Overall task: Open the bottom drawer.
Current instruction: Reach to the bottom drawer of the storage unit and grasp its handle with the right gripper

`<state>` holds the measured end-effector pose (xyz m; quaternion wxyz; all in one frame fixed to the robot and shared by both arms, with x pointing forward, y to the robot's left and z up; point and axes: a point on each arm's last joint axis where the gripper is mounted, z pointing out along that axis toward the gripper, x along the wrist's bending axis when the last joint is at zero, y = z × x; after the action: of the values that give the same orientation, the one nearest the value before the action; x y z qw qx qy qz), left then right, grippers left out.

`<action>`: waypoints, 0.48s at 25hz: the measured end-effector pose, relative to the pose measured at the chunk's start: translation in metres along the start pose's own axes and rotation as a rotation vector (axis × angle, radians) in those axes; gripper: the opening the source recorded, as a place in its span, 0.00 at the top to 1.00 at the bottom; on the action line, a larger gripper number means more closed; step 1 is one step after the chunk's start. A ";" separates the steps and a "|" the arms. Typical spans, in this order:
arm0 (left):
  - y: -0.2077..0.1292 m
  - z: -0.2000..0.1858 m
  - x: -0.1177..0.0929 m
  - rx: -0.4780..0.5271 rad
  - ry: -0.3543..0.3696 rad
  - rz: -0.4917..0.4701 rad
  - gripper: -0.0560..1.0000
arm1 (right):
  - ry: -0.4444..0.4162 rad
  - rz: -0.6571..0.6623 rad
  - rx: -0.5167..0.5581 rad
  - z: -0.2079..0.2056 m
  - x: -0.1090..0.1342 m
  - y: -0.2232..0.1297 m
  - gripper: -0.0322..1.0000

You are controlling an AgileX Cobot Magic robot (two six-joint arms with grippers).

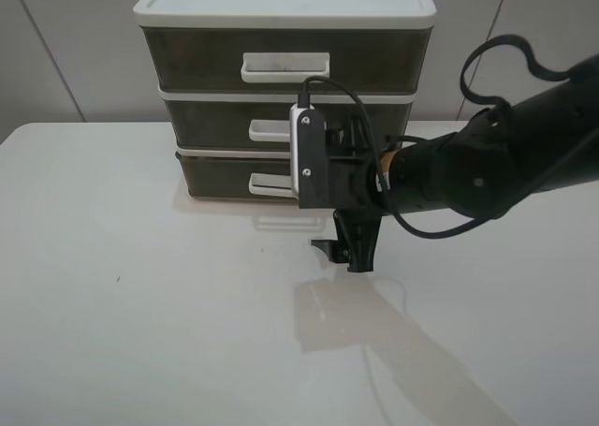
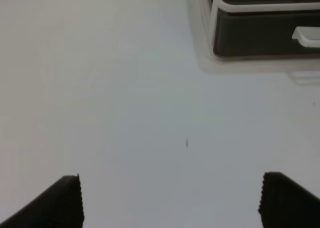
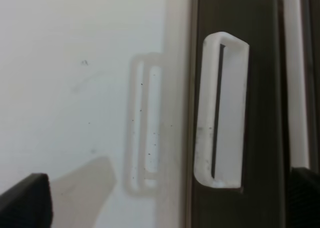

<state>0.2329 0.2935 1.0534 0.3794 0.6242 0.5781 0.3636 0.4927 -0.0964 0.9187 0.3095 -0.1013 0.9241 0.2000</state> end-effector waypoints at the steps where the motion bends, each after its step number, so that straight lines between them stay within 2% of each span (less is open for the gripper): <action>1: 0.000 0.000 0.000 0.000 0.000 0.000 0.27 | 0.008 -0.017 0.002 0.005 0.003 0.000 0.17; 7: 0.000 0.000 0.000 0.000 0.000 0.000 0.27 | 0.040 -0.106 0.011 0.027 0.019 -0.002 0.17; 12: 0.000 0.000 0.000 0.000 0.000 0.000 0.27 | 0.032 -0.109 0.037 0.034 0.014 -0.002 0.17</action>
<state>0.2329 0.2935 1.0534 0.3794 0.6242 0.5781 0.3636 0.5002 -0.0848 0.8850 0.3071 -0.1492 0.9255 0.1641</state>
